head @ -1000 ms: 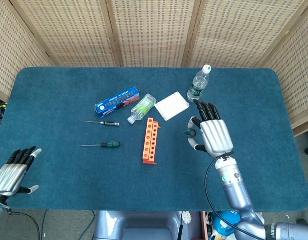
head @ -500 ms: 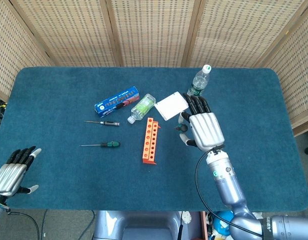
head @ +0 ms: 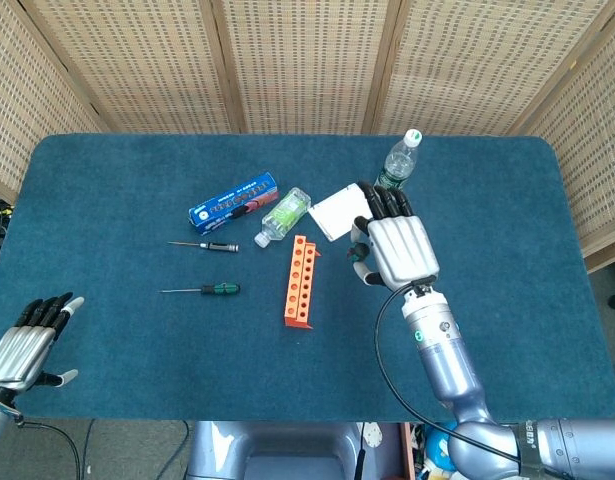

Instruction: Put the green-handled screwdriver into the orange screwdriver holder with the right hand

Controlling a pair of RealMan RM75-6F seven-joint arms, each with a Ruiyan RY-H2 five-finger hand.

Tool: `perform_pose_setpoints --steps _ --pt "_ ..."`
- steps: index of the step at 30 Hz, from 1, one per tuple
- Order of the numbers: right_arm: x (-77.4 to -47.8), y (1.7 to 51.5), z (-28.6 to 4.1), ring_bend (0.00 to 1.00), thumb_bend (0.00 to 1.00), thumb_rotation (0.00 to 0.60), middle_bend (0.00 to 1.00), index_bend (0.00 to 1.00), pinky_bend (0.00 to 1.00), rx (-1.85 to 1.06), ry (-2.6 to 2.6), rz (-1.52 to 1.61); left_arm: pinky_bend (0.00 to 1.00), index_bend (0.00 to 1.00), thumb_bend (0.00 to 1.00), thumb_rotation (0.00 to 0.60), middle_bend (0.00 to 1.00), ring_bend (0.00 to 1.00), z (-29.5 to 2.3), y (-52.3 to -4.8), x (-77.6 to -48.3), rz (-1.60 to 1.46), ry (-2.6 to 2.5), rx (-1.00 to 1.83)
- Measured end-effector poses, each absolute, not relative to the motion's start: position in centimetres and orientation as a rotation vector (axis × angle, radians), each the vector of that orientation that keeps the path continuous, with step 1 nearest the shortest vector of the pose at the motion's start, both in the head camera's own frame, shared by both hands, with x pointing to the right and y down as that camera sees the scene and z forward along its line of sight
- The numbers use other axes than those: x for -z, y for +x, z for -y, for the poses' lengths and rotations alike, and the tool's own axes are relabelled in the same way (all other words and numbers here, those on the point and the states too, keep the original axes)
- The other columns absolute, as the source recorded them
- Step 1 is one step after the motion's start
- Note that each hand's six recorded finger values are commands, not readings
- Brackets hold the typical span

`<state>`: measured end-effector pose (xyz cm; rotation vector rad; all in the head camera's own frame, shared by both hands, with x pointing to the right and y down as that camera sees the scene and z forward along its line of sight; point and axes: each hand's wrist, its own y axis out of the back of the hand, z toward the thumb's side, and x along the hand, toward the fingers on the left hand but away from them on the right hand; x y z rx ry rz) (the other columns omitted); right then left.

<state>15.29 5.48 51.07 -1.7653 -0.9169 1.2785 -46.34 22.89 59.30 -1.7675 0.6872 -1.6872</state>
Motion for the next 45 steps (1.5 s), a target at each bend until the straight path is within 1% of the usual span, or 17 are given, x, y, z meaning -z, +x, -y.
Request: perform_pose_setpoints --steps 7,20,29,45 --pt "-50.3 15.1 -4.9 0.00 0.27 0.600 0.01 0.61 0.00 -1.291 -1.758 0.912 0.00 0.03 0.06 0.600 0.00 0.00 -22.8 -46.4 -59.8 -0.676 -1.769 1.704" --pt "-48.9 13.7 -5.2 0.00 0.27 0.600 0.01 0.62 0.00 -1.337 -1.794 0.839 0.00 0.03 0.06 0.600 0.00 0.00 -22.7 -46.6 -59.8 -0.681 -1.770 1.704" --pt "-49.2 12.3 -5.4 0.00 0.27 0.600 0.01 0.62 0.00 -1.378 -1.818 0.778 0.00 0.03 0.06 0.600 0.00 0.00 -22.6 -46.7 -59.8 -0.686 -1.775 1.704" --pt "-49.0 9.4 -5.4 0.00 0.27 0.600 0.01 0.62 0.00 -1.320 -1.826 0.761 0.00 0.03 0.06 0.600 0.00 0.00 -22.6 -46.8 -59.9 -0.688 -1.788 1.706"
